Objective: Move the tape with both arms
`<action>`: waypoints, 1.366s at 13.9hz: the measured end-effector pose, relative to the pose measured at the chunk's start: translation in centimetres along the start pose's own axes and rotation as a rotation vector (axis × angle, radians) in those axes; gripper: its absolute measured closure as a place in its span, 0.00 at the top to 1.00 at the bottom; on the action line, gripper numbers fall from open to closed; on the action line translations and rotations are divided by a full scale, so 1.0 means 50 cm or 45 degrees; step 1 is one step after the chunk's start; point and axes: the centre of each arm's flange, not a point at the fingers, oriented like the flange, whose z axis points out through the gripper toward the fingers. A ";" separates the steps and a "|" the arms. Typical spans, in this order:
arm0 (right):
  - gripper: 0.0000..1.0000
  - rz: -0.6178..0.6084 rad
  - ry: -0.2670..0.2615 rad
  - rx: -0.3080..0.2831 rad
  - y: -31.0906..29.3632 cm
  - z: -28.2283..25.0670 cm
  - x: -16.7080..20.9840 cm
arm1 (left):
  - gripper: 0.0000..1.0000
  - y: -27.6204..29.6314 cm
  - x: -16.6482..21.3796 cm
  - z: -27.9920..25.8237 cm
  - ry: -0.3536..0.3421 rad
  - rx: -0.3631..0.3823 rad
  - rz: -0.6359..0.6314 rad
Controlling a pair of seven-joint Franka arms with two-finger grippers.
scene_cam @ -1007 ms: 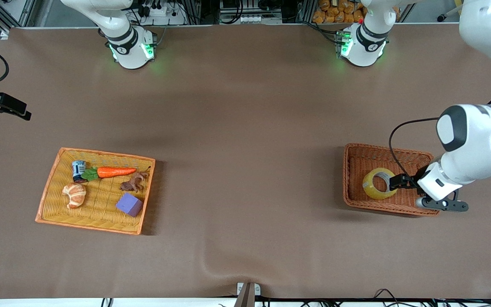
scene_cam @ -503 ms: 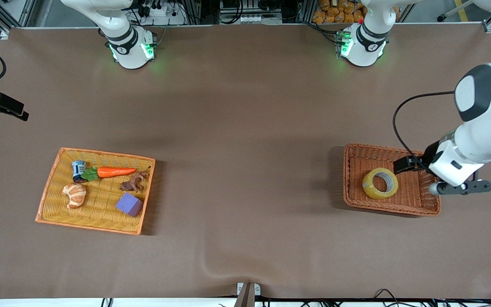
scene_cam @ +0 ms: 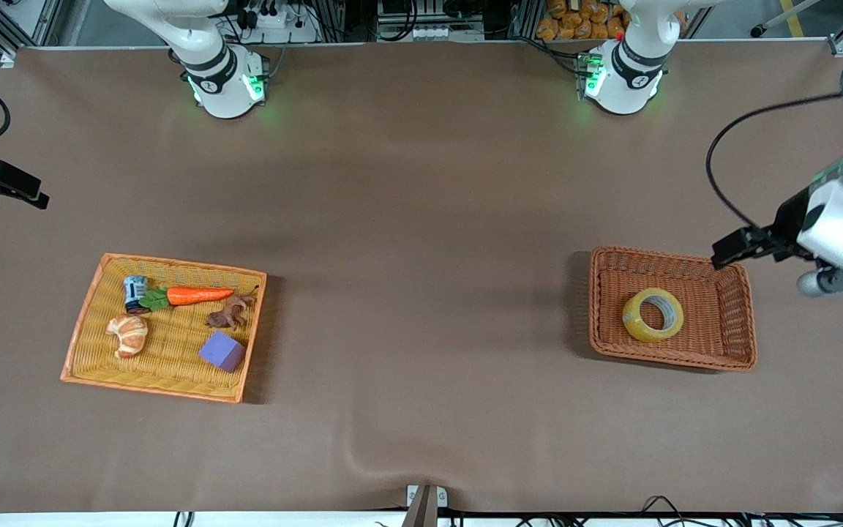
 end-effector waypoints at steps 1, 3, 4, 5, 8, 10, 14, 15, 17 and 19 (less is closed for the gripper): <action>1.00 0.001 0.000 0.000 0.000 0.001 0.001 | 1.00 0.011 -0.024 -0.026 -0.015 0.013 0.014; 1.00 0.001 0.001 0.000 0.000 0.002 0.003 | 1.00 0.024 -0.059 -0.059 -0.026 0.029 0.034; 1.00 0.002 0.002 0.000 0.000 0.003 0.004 | 1.00 0.020 -0.071 -0.066 -0.029 0.035 0.035; 1.00 0.002 0.004 0.000 0.000 0.002 0.006 | 1.00 0.013 -0.080 -0.067 -0.033 0.041 0.032; 1.00 0.003 0.016 -0.001 0.000 -0.001 0.009 | 1.00 -0.005 -0.098 -0.076 -0.030 0.050 0.034; 1.00 0.004 0.020 -0.001 0.000 -0.002 0.011 | 1.00 -0.007 -0.106 -0.084 -0.024 0.051 0.039; 1.00 0.004 0.026 -0.001 0.000 -0.006 0.011 | 1.00 -0.010 -0.112 -0.077 -0.036 0.056 0.070; 1.00 0.004 0.026 -0.001 0.000 -0.006 0.011 | 1.00 -0.013 -0.113 -0.078 -0.035 0.055 0.096; 1.00 0.004 0.025 -0.001 0.000 -0.005 0.012 | 1.00 -0.025 -0.115 -0.088 -0.026 0.055 0.115; 1.00 0.005 0.025 -0.001 0.000 -0.003 0.016 | 1.00 -0.029 -0.121 -0.097 -0.017 0.055 0.111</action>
